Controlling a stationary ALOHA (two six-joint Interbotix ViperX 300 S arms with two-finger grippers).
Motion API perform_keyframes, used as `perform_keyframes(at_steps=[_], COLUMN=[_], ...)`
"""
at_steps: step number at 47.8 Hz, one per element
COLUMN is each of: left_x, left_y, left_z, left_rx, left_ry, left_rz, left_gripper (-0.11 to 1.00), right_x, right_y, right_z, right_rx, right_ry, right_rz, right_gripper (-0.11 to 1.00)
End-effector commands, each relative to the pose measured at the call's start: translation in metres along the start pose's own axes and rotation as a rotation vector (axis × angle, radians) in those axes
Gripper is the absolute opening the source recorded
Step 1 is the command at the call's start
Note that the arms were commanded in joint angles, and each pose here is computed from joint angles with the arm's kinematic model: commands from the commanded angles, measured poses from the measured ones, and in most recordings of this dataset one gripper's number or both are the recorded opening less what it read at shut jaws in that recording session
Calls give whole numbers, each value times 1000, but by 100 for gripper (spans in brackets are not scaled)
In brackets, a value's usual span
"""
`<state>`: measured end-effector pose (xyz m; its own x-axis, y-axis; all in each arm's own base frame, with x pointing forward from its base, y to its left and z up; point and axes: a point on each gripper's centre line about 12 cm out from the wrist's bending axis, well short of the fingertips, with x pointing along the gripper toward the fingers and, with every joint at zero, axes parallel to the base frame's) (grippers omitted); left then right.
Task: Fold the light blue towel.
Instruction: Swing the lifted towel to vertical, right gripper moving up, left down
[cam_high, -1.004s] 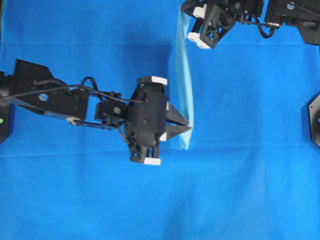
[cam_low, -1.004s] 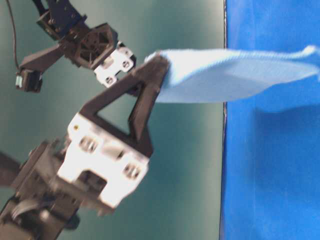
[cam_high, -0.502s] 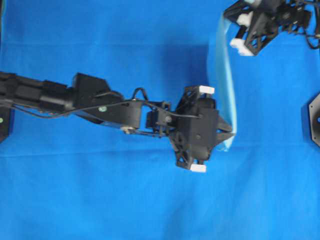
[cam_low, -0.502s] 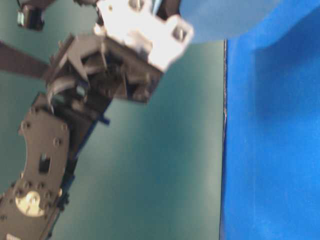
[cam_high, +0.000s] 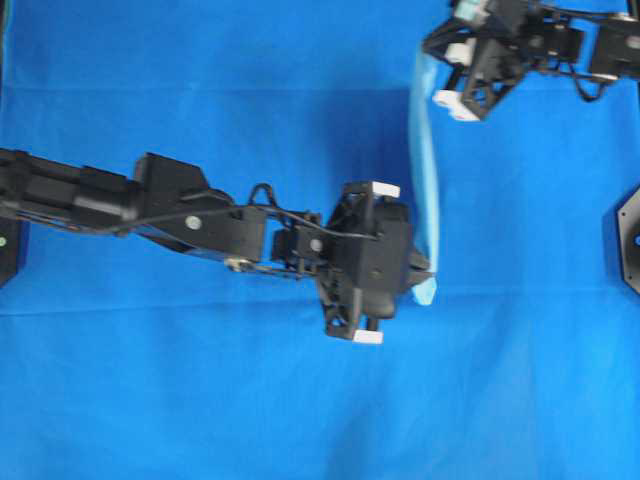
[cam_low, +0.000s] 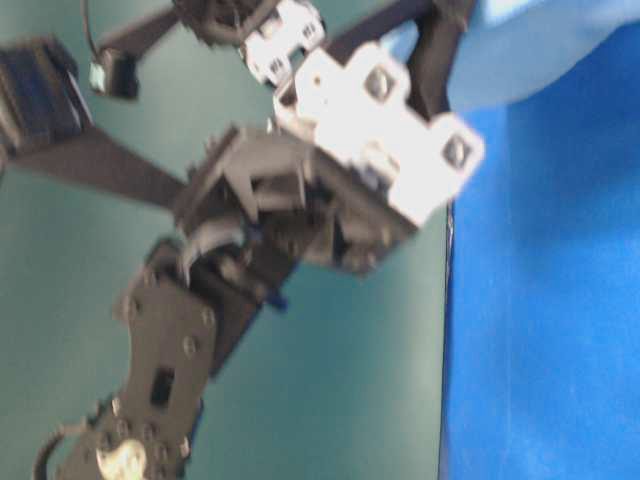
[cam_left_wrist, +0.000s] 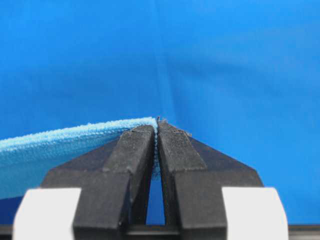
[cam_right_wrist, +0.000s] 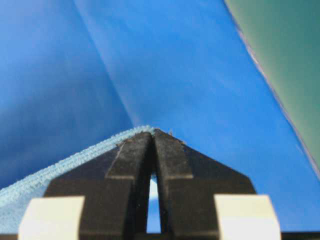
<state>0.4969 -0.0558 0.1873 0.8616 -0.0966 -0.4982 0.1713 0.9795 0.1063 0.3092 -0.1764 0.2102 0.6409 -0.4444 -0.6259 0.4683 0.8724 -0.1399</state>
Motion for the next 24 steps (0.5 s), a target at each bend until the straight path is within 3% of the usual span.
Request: perform_keyframes(at_steps=[1, 14, 24], left_x=[-22, -48, -55], left_y=[-19, -26, -27], left_z=[12, -34, -47], left_rx=[6, -56, -60], left_ry=[-54, 38, 64], left_rz=[-30, -44, -46], left_gripper=[2, 2, 2], right_x=[12, 40, 49], right_y=[-6, 12, 14], right_z=[20, 41, 38], right_rx=[16, -11, -11], right_ry=[-57, -82, -65], right_rz=[1, 45, 48], right_gripper=[1, 1, 1])
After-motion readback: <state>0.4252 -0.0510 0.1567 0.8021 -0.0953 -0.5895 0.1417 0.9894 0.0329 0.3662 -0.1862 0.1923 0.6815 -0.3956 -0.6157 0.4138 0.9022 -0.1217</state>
